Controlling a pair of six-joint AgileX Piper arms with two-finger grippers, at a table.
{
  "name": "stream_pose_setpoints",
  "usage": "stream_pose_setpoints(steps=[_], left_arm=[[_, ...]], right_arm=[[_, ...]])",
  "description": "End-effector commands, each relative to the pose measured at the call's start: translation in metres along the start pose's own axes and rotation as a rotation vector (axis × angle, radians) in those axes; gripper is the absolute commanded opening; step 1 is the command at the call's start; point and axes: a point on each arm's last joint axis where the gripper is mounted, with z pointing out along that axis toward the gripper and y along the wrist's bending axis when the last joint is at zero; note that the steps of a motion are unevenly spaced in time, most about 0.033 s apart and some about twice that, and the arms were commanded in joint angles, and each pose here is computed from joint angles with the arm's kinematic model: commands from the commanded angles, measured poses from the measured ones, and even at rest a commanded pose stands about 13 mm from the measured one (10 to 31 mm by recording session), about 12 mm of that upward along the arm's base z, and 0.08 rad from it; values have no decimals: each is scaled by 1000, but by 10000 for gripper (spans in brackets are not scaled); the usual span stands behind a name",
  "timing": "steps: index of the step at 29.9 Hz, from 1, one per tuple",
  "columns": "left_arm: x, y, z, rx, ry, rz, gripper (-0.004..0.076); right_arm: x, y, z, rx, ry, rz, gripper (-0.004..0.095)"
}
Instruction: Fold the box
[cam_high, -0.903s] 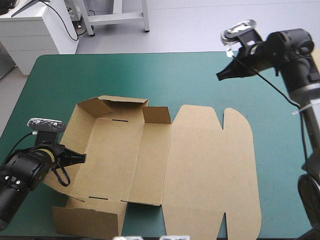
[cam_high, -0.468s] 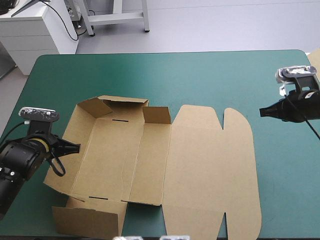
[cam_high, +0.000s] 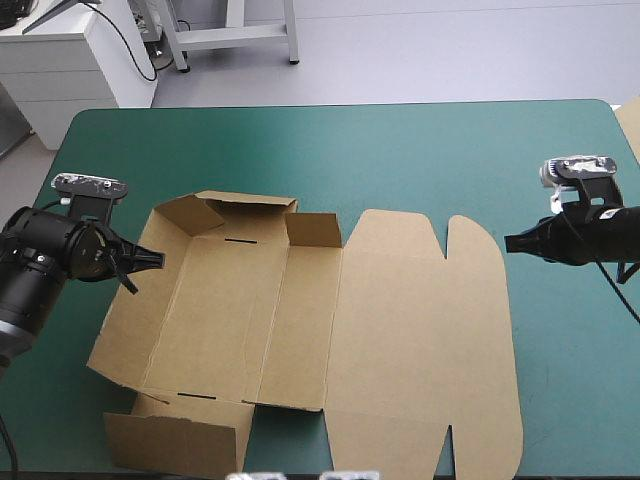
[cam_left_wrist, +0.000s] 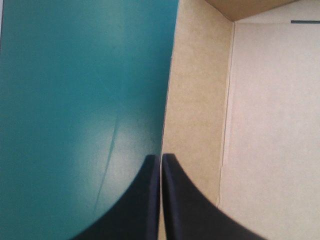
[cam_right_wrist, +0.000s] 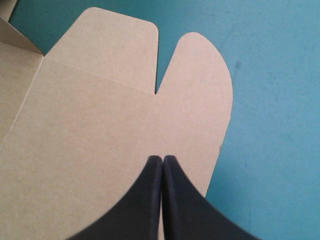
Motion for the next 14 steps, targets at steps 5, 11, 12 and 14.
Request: stream_pose_setpoints(steps=[5, 11, 12, 14], left_arm=[[-5, 3, -5, -12, 1, 1, 17], [1, 1, 6, -30, 140, -2, 246], [1, 0, 7, -31, 152, -2, 301], [2, 0, 10, -37, 178, -25, 398]], right_arm=[[-12, 6, -14, -16, -139, -32, -19], [-13, 6, -14, -15, -148, -60, -19], [-13, 6, -14, -15, -148, -65, -19], [-13, 6, -14, -15, -149, -71, -20]])
